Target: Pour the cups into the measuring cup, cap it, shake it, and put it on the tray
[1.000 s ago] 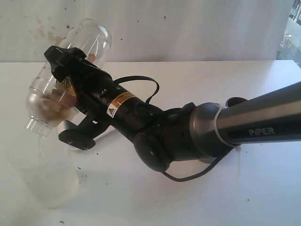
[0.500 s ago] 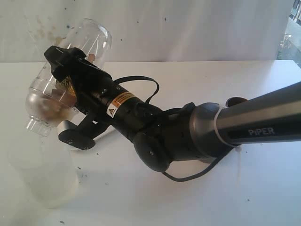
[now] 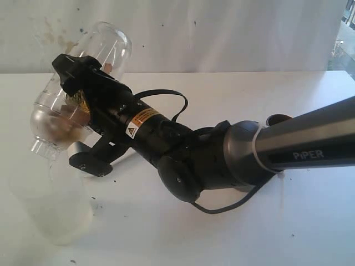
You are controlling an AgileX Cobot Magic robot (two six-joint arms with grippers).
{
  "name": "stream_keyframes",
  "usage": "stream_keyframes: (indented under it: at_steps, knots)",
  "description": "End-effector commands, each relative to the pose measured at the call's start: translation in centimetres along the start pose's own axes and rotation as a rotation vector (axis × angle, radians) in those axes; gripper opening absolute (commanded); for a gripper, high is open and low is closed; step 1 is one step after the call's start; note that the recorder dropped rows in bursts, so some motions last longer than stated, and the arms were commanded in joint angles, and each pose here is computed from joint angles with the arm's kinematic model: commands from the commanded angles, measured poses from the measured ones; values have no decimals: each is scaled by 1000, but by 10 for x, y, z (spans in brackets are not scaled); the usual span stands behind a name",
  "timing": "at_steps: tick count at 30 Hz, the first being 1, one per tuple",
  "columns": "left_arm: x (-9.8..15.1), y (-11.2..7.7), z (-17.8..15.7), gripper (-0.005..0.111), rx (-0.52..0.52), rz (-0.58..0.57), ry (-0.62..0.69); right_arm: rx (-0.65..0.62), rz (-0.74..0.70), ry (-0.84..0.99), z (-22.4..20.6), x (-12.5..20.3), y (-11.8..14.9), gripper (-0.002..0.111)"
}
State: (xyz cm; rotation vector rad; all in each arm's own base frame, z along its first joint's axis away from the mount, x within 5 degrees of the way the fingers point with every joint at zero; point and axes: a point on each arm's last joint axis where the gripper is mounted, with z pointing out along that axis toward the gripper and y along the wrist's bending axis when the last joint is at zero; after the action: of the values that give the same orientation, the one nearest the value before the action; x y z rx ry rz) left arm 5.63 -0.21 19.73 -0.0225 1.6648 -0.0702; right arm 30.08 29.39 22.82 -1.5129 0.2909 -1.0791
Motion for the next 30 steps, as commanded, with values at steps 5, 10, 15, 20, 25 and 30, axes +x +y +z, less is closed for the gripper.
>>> stream_keyframes:
  at_steps: [5, 10, 15, 20, 25, 30]
  knots:
    - [0, 0, 0, 1, -1, -7, -9, -6, 35, 68, 1, 11, -5, 0]
    - [0, 0, 0, 1, -1, -7, -9, -22, 54, 95, 1, 16, -3, 0]
    - [0, 0, 0, 1, -1, -7, -9, 11, 22, 64, 6, 15, -10, 0]
    - [0, 0, 0, 1, -1, -7, -9, 43, 17, 70, 12, 18, -19, 0]
    - [0, 0, 0, 1, -1, -7, -9, 25, 10, 49, 13, 16, -17, 0]
    - [0, 0, 0, 1, -1, -7, -9, 39, -53, -22, 13, 10, -19, 0]
